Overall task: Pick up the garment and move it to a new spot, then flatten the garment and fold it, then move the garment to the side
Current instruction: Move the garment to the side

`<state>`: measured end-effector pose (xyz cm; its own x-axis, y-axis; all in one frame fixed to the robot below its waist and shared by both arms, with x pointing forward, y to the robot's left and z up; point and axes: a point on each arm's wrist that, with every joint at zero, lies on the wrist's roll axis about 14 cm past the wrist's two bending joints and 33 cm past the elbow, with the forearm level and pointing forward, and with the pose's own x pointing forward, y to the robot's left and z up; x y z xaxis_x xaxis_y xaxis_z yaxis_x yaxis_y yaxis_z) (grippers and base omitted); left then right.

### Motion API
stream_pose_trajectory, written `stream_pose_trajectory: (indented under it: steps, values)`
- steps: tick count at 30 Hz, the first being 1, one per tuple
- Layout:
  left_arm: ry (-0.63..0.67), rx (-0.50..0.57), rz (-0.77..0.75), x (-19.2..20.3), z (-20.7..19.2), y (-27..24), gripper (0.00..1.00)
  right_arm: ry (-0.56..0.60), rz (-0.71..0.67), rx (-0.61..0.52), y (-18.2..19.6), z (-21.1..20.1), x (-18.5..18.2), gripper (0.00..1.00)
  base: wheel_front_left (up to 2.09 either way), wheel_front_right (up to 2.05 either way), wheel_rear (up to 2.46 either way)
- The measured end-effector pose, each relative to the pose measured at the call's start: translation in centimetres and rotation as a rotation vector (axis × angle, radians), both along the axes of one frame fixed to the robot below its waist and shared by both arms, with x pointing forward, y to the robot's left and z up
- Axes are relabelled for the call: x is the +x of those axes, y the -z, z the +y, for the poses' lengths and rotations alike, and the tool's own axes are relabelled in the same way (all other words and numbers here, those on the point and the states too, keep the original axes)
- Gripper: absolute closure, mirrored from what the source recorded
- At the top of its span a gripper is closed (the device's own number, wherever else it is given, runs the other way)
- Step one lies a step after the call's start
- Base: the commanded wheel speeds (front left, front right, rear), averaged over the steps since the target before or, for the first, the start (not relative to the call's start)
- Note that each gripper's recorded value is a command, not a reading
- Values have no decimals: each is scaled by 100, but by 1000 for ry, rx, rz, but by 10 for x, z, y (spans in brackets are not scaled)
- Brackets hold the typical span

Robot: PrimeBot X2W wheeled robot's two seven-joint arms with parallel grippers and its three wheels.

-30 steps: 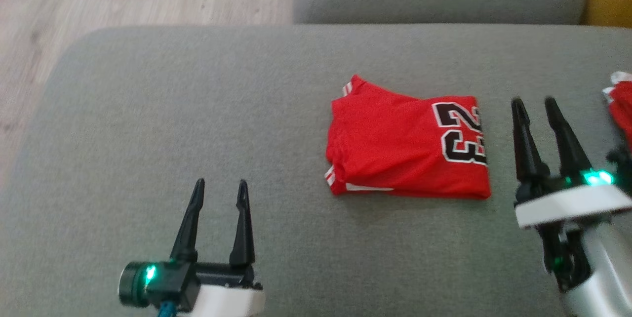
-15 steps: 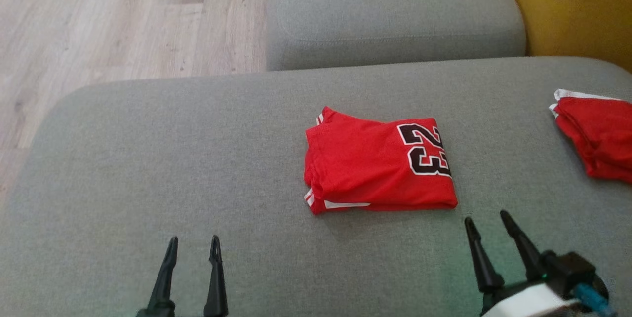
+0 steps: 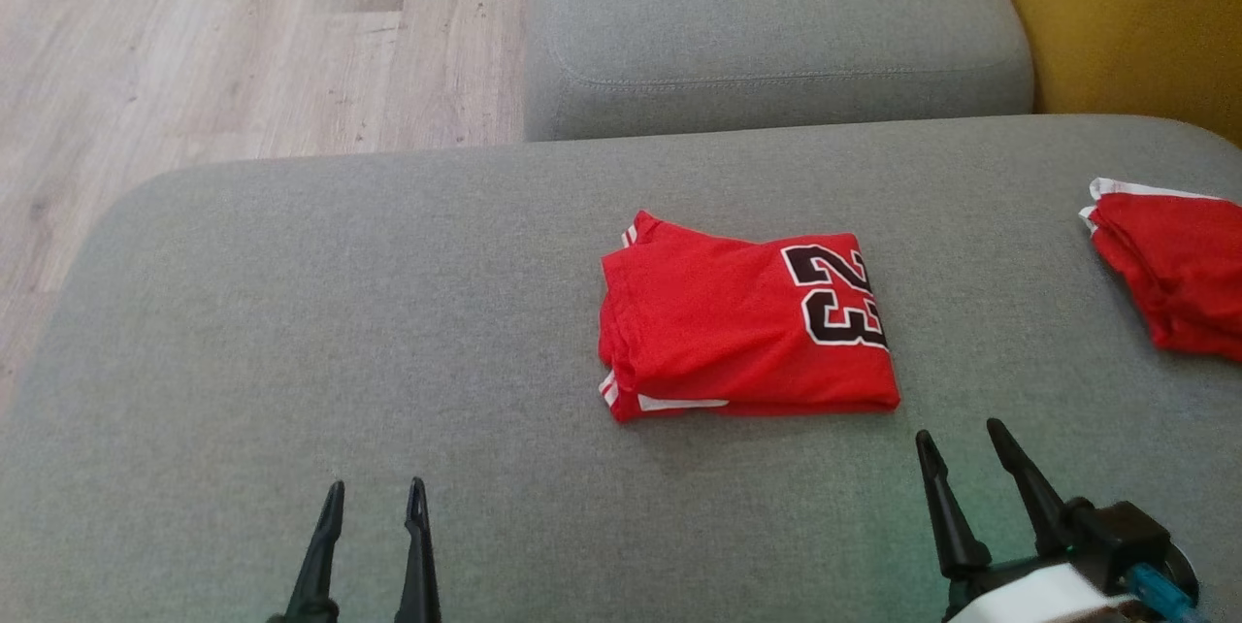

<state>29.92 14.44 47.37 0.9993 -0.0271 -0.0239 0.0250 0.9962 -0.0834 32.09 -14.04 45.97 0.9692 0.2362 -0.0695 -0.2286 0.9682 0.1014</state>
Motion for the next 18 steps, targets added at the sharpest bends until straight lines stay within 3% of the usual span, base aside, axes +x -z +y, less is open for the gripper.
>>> stream_pose_trajectory:
  steps: [18]
  values:
    - [-4, -51, 19, 1, -1, 4, 0, -3, 10, -10, 4, 2, -2, 0, 0, 0, 0]
